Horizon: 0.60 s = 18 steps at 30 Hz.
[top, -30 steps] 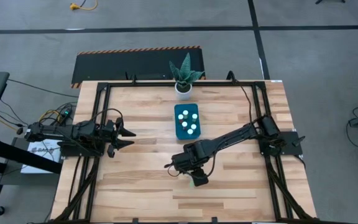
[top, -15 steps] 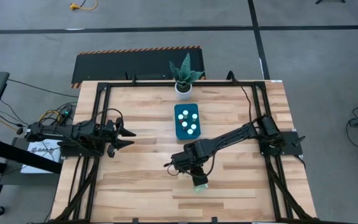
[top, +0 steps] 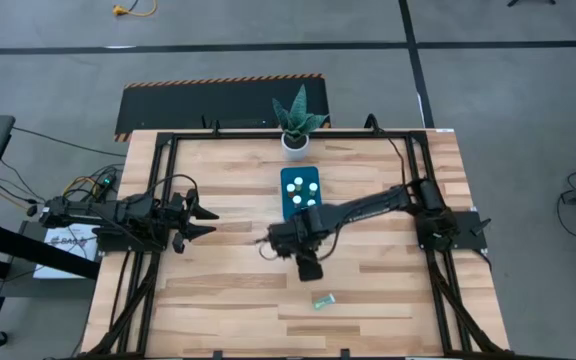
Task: Pick and place pill bottles into a basket
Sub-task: Put the yellow pill bottle into the blue bin
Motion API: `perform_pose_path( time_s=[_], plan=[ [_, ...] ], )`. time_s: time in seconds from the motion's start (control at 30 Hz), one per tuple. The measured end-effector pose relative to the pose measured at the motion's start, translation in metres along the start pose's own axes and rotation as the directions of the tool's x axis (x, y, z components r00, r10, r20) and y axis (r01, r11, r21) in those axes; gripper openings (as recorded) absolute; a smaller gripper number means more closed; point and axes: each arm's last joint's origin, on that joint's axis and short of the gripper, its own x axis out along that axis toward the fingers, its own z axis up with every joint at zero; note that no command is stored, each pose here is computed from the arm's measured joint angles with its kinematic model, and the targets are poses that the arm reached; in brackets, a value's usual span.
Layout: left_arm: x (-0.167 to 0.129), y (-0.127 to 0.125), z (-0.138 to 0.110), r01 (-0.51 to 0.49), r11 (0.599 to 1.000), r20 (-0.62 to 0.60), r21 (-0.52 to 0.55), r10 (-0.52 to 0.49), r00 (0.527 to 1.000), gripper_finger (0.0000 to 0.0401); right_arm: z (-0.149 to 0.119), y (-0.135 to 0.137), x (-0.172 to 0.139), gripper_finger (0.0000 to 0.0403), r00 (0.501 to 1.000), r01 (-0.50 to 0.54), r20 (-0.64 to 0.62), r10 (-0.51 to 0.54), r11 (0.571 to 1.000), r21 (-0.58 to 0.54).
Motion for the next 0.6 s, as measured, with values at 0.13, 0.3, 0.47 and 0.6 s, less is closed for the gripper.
perform_pose_path(
  time_s=[0.13, 0.3, 0.47, 0.6],
  plan=[
    [0.000, 0.000, 0.000, 0.000, 1.000, 0.000, 0.000, 0.000, 1.000, 0.0170, 0.010, -0.022, -0.026, 0.0097, 0.998, 0.013, 0.067, -0.014, 1.000, 0.018],
    [0.000, 0.000, 0.000, 0.000, 1.000, 0.000, 0.000, 0.000, 1.000, 0.0170, 0.018, -0.054, -0.059, 0.0109, 0.986, 0.035, 0.160, -0.047, 0.997, 0.075],
    [0.000, 0.000, 0.000, 0.000, 1.000, 0.000, 0.000, 0.000, 1.000, 0.0170, 0.017, -0.087, -0.080, 0.0117, 0.974, 0.056, 0.209, -0.084, 0.989, 0.136],
    [0.000, 0.000, 0.000, 0.000, 1.000, 0.000, 0.000, 0.000, 1.000, 0.0170, 0.007, -0.106, -0.083, 0.0104, 0.981, 0.071, 0.166, -0.095, 0.986, 0.148]
  ],
)
